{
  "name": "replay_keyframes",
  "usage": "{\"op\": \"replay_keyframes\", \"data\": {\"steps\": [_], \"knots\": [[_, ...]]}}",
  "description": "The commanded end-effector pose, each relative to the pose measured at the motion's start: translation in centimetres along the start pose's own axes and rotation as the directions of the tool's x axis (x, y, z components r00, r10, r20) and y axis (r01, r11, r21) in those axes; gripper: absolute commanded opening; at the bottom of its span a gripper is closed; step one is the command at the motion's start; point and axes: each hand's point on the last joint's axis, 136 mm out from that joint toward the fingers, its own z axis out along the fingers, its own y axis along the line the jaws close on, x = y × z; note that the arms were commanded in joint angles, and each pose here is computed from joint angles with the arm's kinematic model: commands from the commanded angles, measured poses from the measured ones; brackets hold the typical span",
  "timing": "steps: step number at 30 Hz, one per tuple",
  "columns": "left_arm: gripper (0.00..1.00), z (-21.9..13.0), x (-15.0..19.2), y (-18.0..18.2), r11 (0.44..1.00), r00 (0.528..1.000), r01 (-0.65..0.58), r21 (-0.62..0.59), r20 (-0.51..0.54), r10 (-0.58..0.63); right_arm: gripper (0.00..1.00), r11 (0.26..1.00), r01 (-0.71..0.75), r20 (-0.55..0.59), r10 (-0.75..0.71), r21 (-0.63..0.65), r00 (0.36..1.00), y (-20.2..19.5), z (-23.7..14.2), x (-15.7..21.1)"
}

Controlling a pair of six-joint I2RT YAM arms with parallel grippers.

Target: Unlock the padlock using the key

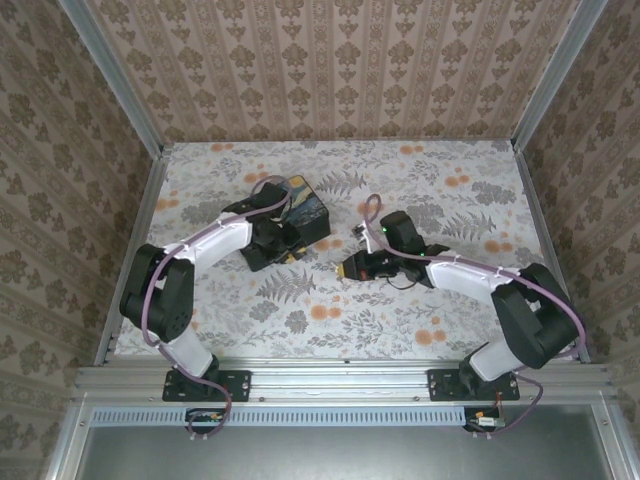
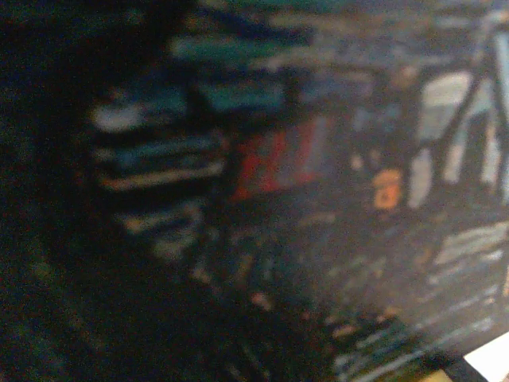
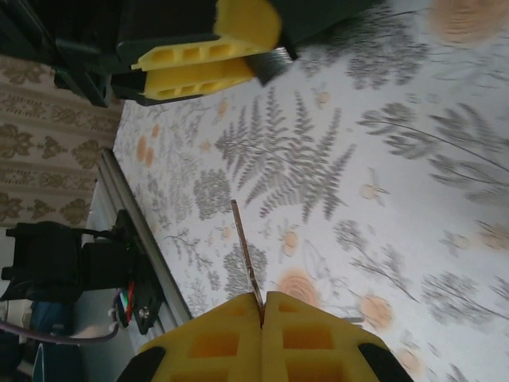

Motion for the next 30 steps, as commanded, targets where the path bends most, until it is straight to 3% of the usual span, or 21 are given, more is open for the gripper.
{"op": "replay_keyframes", "data": {"steps": [1,10,13,14,19,25,30], "knots": [[0.18,-3.6,1.3,-4.6,0.977,0.995,-0.022,0.210,-0.095,0.043,0.00,0.993,0.086,0.009,-0.085,-0.080,0.996,3.0,1.2,-1.5],[0.17,-6.4,1.0,-5.9,0.941,0.984,0.075,0.331,-0.179,-0.015,0.00,0.991,0.107,0.042,-0.104,-0.078,0.994,2.3,2.1,-2.7],[0.19,-6.8,0.6,-5.3,0.955,0.988,0.044,0.293,-0.156,0.002,0.00,0.996,0.081,0.057,-0.079,-0.048,0.995,0.9,1.6,-3.4],[0.23,-7.0,0.5,-5.3,0.959,0.989,0.011,0.283,-0.142,0.031,0.00,0.997,0.066,0.073,-0.063,-0.037,0.995,0.2,1.2,-3.7],[0.47,-5.9,0.9,-5.5,0.979,0.987,-0.151,0.137,-0.029,0.156,0.00,0.996,-0.029,0.128,0.018,0.081,0.992,-3.8,-2.4,-4.6],[0.71,-1.0,1.4,-4.5,0.984,0.980,-0.168,-0.060,0.100,0.173,0.00,0.963,-0.155,0.193,0.113,0.221,0.975,-8.2,-7.1,-5.5],[0.75,3.2,1.0,-3.6,0.954,0.951,-0.167,-0.250,0.213,0.222,0.00,0.939,-0.212,0.248,0.144,0.271,0.958,-9.4,-9.1,-6.1]]}}
